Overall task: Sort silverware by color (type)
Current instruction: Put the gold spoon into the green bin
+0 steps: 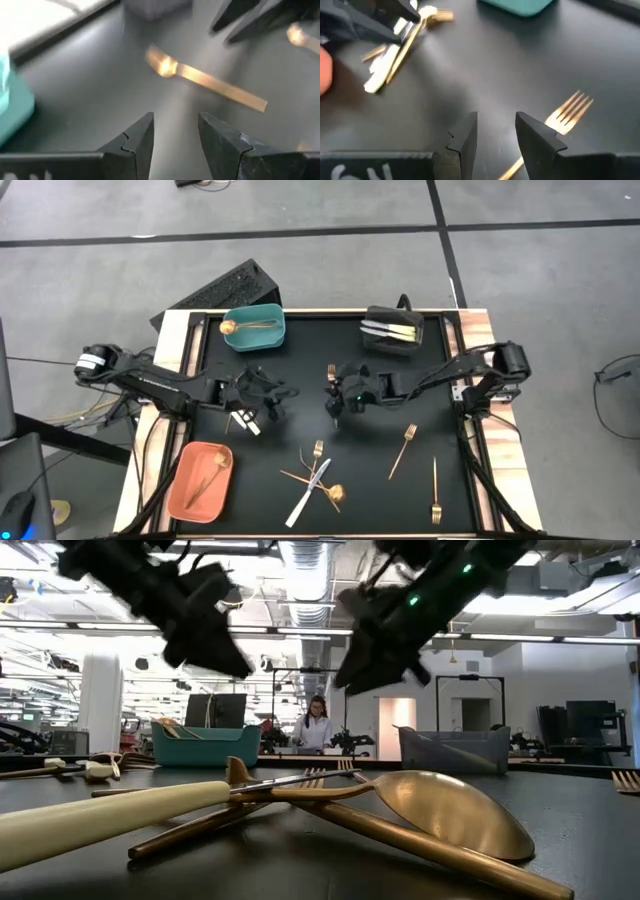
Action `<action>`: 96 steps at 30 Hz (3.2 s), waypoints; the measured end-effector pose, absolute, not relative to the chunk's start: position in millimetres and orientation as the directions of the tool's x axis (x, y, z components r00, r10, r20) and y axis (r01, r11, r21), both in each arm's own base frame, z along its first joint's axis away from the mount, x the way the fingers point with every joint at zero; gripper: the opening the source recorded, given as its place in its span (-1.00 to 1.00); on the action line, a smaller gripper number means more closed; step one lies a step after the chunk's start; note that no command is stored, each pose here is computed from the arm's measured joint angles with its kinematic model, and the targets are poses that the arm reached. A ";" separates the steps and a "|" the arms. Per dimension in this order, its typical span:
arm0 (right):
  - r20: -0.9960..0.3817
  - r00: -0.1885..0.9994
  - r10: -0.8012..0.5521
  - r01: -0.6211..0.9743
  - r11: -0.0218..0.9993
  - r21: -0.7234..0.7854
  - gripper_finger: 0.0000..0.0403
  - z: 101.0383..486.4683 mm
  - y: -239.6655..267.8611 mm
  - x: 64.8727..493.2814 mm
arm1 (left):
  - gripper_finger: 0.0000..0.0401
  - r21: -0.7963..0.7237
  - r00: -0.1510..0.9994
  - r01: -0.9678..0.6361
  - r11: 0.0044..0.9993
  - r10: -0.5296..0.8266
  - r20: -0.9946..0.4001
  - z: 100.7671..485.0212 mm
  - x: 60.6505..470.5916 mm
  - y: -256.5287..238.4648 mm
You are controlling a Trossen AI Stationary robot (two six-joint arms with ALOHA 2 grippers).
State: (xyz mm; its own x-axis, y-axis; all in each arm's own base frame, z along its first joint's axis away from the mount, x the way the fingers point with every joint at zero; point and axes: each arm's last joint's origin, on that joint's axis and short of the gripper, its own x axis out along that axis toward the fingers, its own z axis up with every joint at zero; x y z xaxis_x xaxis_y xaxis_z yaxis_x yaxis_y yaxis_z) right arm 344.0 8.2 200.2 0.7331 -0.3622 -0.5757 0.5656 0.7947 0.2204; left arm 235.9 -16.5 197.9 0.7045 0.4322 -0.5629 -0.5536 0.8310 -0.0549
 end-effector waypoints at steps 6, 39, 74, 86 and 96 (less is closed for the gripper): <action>-0.576 0.746 -0.335 0.536 0.814 0.222 -0.21 190.5 23.5 348.4 | -0.30 -0.089 0.614 -0.640 0.763 0.438 -0.657 163.2 212.1 -20.4; -0.612 0.765 0.200 0.027 0.940 0.341 -0.21 191.2 128.6 327.7 | -0.31 -0.140 0.806 0.195 0.971 -0.240 -0.541 173.9 225.8 -89.4; -0.472 0.881 -0.020 0.230 0.892 0.390 -0.21 200.4 177.1 307.1 | -0.93 0.126 0.789 0.201 0.971 -0.084 -0.608 86.8 288.1 -168.8; -0.352 0.886 -0.302 0.417 0.850 0.322 -0.21 206.0 166.7 310.2 | -0.93 0.496 0.815 -0.319 0.807 0.501 -0.291 136.5 289.9 -152.6; -0.324 0.857 -0.402 0.513 0.728 0.454 -0.17 208.5 138.4 324.6 | -0.94 0.342 0.757 -0.547 0.765 0.626 -0.189 160.1 296.6 -133.6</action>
